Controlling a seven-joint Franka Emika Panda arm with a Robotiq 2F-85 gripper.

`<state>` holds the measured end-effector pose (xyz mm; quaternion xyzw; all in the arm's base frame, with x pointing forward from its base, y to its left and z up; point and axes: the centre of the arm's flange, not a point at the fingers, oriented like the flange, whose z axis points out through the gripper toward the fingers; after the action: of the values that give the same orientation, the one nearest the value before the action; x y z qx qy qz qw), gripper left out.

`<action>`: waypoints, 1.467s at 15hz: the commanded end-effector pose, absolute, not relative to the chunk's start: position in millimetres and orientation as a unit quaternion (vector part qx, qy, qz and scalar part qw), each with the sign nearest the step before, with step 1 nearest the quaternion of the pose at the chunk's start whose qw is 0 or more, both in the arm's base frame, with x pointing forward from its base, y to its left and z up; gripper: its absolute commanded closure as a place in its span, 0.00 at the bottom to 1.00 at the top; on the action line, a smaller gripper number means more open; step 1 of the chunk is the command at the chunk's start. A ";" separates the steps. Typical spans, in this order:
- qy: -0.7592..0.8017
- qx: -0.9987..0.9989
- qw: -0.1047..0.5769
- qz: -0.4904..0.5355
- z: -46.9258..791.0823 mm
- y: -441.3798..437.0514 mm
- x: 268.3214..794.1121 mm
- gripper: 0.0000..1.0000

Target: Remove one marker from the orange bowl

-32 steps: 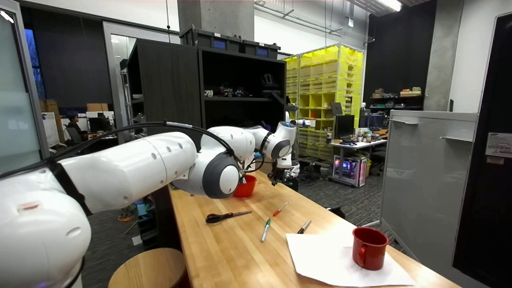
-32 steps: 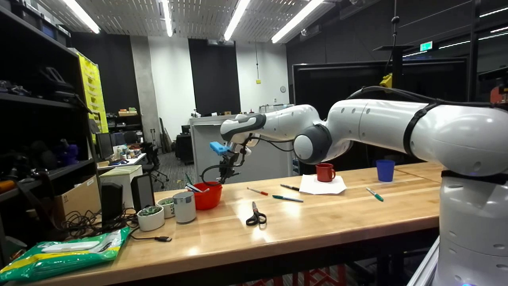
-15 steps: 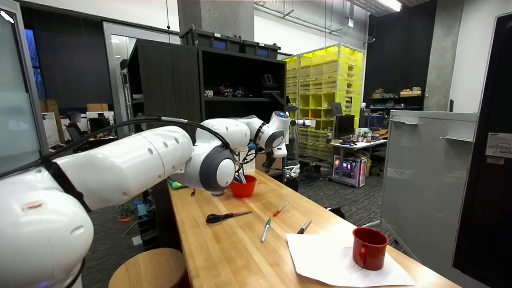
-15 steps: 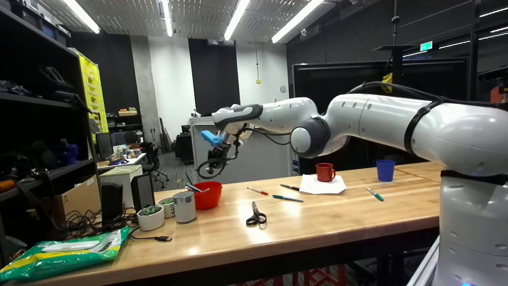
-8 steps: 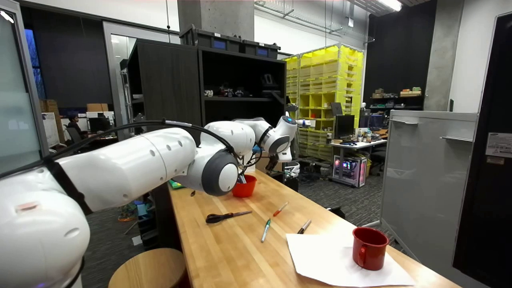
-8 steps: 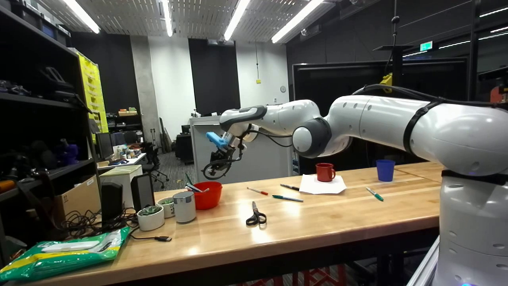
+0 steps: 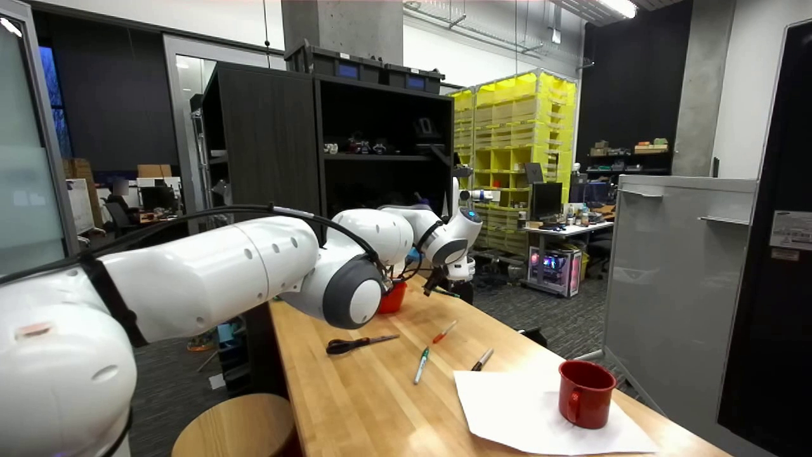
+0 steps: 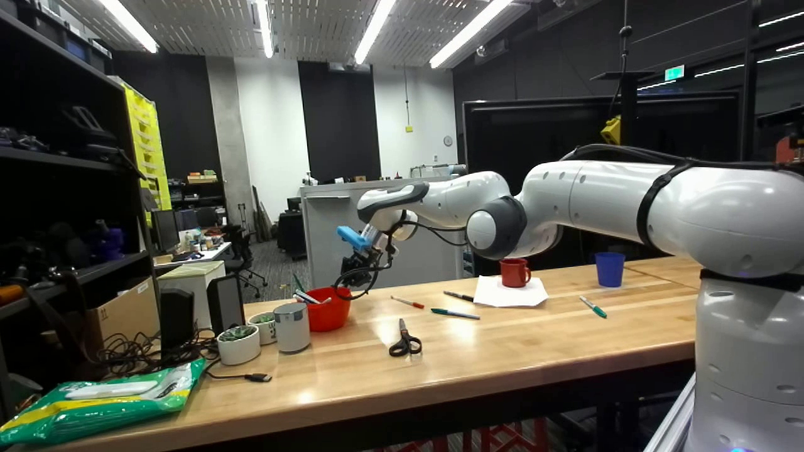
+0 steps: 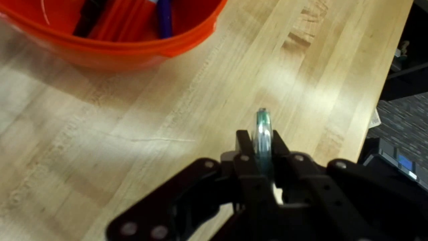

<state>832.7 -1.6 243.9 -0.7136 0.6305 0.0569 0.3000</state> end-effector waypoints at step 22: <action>0.600 -0.750 0.266 0.076 243.0 1.9 756.3 0.00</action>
<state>826.3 -5.6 217.4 -0.7377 0.6042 0.0765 0.2915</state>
